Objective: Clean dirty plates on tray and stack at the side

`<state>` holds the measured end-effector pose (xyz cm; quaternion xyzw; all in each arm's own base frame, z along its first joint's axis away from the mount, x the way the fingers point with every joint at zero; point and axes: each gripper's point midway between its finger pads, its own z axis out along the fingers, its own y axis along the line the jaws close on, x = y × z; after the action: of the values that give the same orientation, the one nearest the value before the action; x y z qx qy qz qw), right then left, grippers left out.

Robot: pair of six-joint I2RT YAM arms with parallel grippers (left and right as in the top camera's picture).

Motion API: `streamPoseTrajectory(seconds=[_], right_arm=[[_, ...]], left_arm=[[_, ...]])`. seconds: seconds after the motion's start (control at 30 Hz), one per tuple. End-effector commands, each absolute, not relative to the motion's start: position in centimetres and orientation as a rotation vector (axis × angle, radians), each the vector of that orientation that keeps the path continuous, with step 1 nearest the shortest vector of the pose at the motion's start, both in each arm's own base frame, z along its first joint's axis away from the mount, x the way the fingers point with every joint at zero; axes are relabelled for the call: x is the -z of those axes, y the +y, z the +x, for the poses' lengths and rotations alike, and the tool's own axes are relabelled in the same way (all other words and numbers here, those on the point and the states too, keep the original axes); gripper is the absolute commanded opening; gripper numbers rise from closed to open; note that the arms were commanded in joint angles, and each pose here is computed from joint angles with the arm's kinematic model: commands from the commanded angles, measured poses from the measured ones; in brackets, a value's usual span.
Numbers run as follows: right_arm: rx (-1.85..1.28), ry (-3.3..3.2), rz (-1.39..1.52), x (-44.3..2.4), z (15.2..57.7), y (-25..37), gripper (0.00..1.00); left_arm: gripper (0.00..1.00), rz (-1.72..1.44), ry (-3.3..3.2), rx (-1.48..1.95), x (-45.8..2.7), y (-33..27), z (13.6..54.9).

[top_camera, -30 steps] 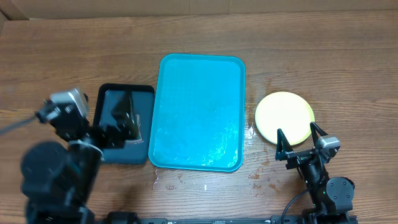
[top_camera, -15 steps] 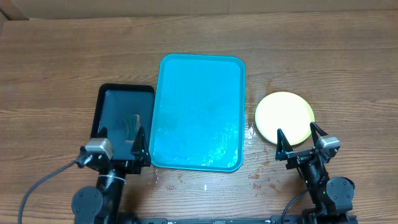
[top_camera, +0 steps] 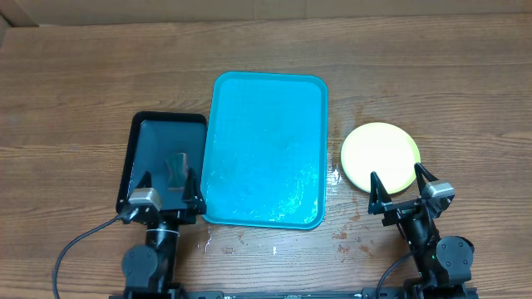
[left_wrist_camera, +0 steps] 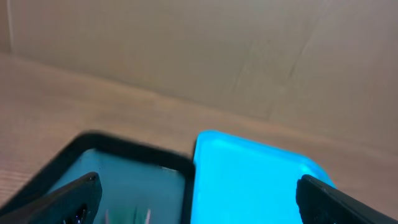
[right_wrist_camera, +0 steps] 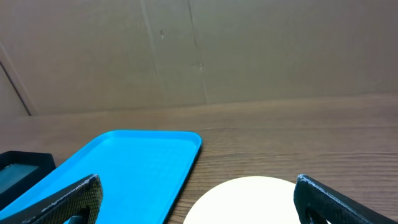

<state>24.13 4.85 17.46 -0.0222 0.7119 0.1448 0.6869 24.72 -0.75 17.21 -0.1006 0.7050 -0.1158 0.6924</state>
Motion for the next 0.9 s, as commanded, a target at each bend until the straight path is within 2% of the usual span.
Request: streamPoseTrajectory(seconds=[0.0, 0.17, 0.87], right_arm=[[-0.311, 1.588, -0.039, -17.3, 24.2, 4.5, 1.00], [-0.311, 1.588, -0.039, -17.3, 24.2, 4.5, 1.00], [-0.311, 1.588, -0.039, -17.3, 24.2, 4.5, 1.00]], left_arm=[[1.00, -0.253, 1.542, 0.272, -17.8, -0.5, 24.7], [1.00, -0.262, 1.631, 0.262, -15.6, -0.6, 24.6], [1.00, -0.261, 1.633, 0.262, -15.6, -0.6, 24.6]])
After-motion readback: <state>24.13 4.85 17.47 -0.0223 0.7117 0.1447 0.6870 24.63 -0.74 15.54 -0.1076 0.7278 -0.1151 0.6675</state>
